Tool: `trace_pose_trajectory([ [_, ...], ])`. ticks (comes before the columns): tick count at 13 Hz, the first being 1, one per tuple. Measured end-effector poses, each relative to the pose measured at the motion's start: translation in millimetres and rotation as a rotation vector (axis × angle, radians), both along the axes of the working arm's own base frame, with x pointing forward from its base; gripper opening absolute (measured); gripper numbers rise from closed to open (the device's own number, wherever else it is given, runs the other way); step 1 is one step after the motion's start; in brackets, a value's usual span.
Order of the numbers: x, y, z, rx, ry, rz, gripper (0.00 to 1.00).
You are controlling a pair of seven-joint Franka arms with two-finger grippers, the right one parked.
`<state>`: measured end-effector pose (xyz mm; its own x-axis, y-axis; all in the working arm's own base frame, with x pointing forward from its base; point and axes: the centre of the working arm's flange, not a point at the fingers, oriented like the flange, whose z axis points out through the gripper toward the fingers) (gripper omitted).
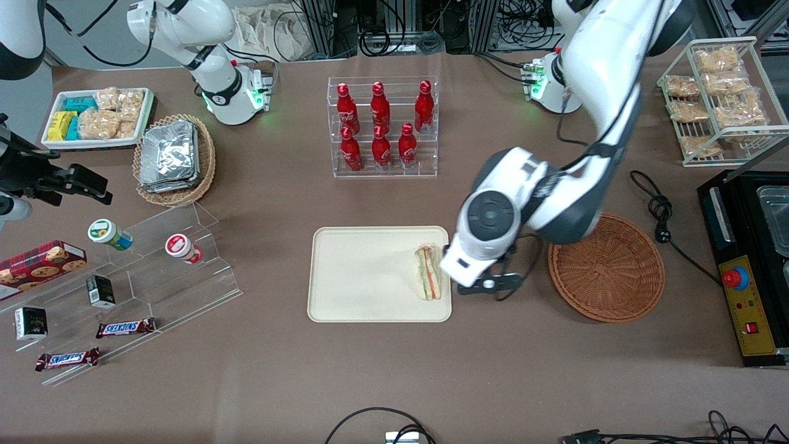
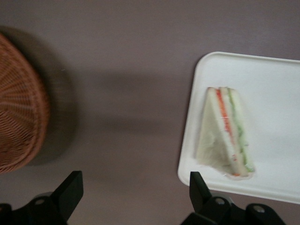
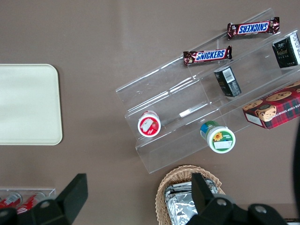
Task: Place sandwich from basket to tray
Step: 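Lower the sandwich onto the tray and open the left gripper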
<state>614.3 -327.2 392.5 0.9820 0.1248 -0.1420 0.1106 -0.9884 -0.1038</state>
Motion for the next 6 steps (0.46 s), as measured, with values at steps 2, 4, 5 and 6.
trace_pose_trajectory([
  [2, -11, 50, 35, -0.028, 0.014, -0.006, 1.00],
  [4, -43, 87, 64, -0.019, 0.004, -0.033, 1.00],
  [5, -61, 103, 75, -0.019, -0.005, -0.049, 1.00],
  [6, -77, 120, 82, -0.018, -0.016, -0.065, 1.00],
])
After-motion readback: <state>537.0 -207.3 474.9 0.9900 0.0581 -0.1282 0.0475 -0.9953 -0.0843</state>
